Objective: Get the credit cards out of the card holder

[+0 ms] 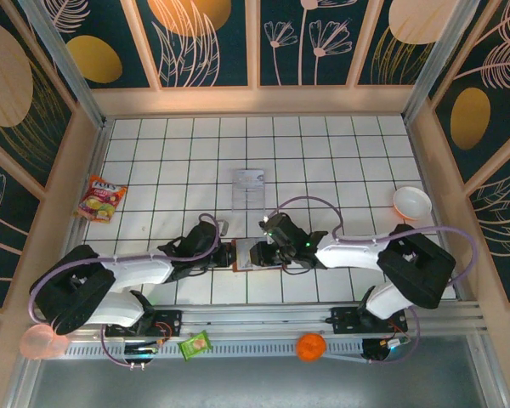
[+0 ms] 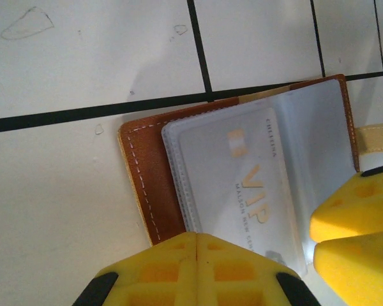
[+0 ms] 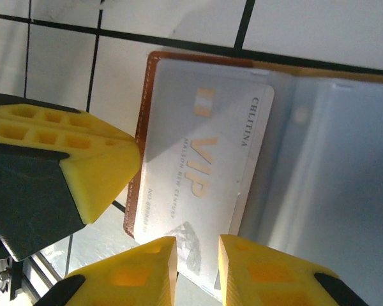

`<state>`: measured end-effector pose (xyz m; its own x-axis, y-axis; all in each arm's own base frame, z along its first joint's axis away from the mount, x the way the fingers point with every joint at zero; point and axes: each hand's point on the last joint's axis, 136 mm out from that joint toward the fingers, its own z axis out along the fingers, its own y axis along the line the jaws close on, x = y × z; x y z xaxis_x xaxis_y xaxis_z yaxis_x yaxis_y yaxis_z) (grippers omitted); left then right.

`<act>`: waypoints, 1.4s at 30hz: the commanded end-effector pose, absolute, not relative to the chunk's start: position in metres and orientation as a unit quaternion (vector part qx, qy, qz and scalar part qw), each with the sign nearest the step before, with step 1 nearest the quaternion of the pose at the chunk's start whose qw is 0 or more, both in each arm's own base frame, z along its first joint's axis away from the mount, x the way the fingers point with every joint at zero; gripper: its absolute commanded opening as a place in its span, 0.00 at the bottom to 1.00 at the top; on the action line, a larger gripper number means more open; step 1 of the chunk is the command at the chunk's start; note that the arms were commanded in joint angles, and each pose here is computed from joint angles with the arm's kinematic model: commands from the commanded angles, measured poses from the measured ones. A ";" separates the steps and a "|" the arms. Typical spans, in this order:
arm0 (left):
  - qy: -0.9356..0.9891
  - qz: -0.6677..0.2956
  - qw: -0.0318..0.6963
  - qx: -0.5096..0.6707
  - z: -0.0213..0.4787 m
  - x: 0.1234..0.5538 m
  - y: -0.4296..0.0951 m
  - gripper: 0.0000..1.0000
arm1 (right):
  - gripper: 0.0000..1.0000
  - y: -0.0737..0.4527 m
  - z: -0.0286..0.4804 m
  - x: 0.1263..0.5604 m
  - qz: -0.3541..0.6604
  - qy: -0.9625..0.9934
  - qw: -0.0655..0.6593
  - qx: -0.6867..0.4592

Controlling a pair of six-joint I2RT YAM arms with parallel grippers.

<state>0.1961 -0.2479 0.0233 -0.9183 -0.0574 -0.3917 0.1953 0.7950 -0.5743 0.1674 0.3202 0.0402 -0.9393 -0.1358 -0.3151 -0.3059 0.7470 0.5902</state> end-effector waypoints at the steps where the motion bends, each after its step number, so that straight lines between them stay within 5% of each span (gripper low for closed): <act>1: 0.925 -0.310 0.212 0.047 0.027 0.203 -0.251 0.04 | 0.24 0.334 0.052 0.175 0.362 0.915 0.137 -0.119; 42: 0.930 -0.298 0.208 0.051 0.021 0.205 -0.251 0.00 | 0.24 0.288 0.022 0.183 0.208 0.962 0.170 -0.039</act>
